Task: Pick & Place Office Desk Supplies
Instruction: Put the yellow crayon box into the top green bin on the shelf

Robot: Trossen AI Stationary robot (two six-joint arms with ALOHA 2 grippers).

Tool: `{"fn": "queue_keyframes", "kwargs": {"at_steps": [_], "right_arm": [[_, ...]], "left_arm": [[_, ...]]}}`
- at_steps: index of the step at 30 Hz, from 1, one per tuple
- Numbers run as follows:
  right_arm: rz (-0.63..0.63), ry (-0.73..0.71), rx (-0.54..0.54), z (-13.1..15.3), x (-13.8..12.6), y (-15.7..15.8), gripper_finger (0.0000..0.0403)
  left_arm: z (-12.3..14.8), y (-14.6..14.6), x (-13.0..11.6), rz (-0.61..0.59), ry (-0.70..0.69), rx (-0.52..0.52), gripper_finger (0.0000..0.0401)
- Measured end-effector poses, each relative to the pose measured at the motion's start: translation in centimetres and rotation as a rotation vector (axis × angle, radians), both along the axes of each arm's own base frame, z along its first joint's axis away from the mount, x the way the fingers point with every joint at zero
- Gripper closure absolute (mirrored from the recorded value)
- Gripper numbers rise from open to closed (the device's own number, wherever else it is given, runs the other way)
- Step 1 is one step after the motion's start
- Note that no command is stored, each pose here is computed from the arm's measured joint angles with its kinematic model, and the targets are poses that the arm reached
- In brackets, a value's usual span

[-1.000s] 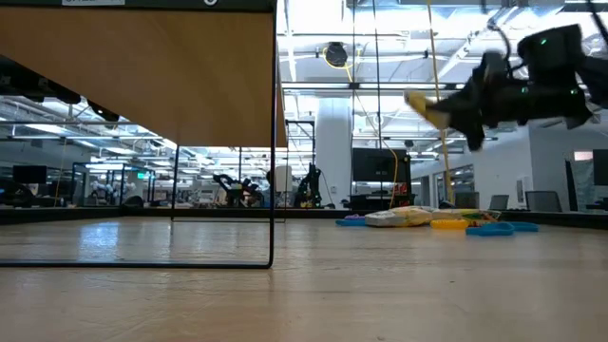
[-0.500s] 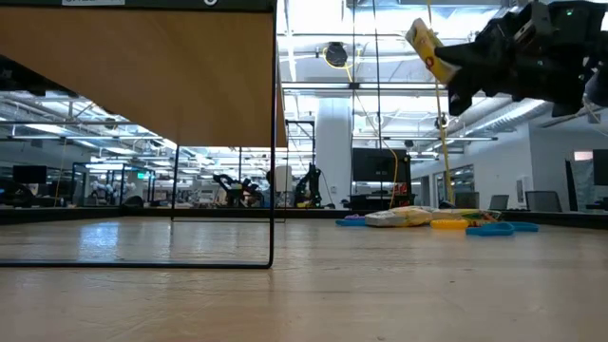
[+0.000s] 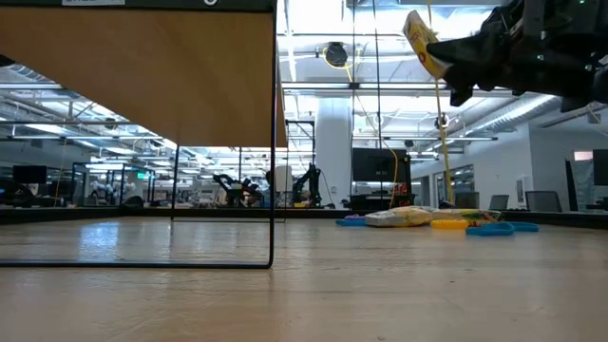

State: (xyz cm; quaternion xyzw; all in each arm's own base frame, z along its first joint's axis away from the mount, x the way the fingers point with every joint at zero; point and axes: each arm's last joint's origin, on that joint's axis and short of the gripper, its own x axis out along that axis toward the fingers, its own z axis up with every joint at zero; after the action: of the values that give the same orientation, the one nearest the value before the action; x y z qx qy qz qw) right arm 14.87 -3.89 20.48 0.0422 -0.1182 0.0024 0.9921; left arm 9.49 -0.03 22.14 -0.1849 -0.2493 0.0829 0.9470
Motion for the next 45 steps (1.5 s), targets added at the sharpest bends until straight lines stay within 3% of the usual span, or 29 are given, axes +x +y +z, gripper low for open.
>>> {"fn": "queue_keyframes", "kwargs": {"at_steps": [5, 11, 17, 20, 24, 27, 31, 37, 45], "right_arm": [[-0.063, -0.012, -0.042, 0.3, 0.2, 0.3, 0.0298], [-0.065, -0.008, -0.097, 1.4, 1.7, 0.6, 0.0297], [-0.118, 0.042, -0.215, 2.3, 4.3, 0.9, 0.0296], [-0.161, 0.069, -0.291, 2.3, 5.3, 1.1, 0.0296], [-0.278, 0.116, -0.435, 2.3, 6.2, 1.5, 0.0296], [-0.403, 0.131, -0.541, 2.9, 6.6, 1.8, 0.0297], [-0.488, 0.131, -0.636, 3.6, 7.0, 2.3, 0.0299], [-0.449, 0.119, -0.709, 3.7, 7.1, 3.7, 0.0299], [-0.496, 0.196, -0.833, 3.1, 7.2, 4.9, 0.0300]], "left_arm": [[3.2, -0.3, 2.1, 0.035, 0.098, 0.113, 0.0171], [6.7, -0.6, 8.1, 0.081, 0.282, 0.285, 0.0171], [8.9, -0.6, 14.9, 0.080, 0.469, 0.293, 0.0170], [9.6, -0.7, 18.0, 0.056, 0.548, 0.242, 0.0155], [10.8, -0.5, 21.6, 0.054, 0.577, 0.182, 0.0119], [10.6, -0.6, 23.9, 0.057, 0.600, 0.194, 0.0097], [10.8, -0.7, 26.4, 0.073, 0.608, 0.258, 0.0081], [10.3, -0.8, 28.9, 0.069, 0.622, 0.250, 0.0082], [10.6, -0.7, 29.3, 0.062, 0.593, 0.194, 0.0100]]}}
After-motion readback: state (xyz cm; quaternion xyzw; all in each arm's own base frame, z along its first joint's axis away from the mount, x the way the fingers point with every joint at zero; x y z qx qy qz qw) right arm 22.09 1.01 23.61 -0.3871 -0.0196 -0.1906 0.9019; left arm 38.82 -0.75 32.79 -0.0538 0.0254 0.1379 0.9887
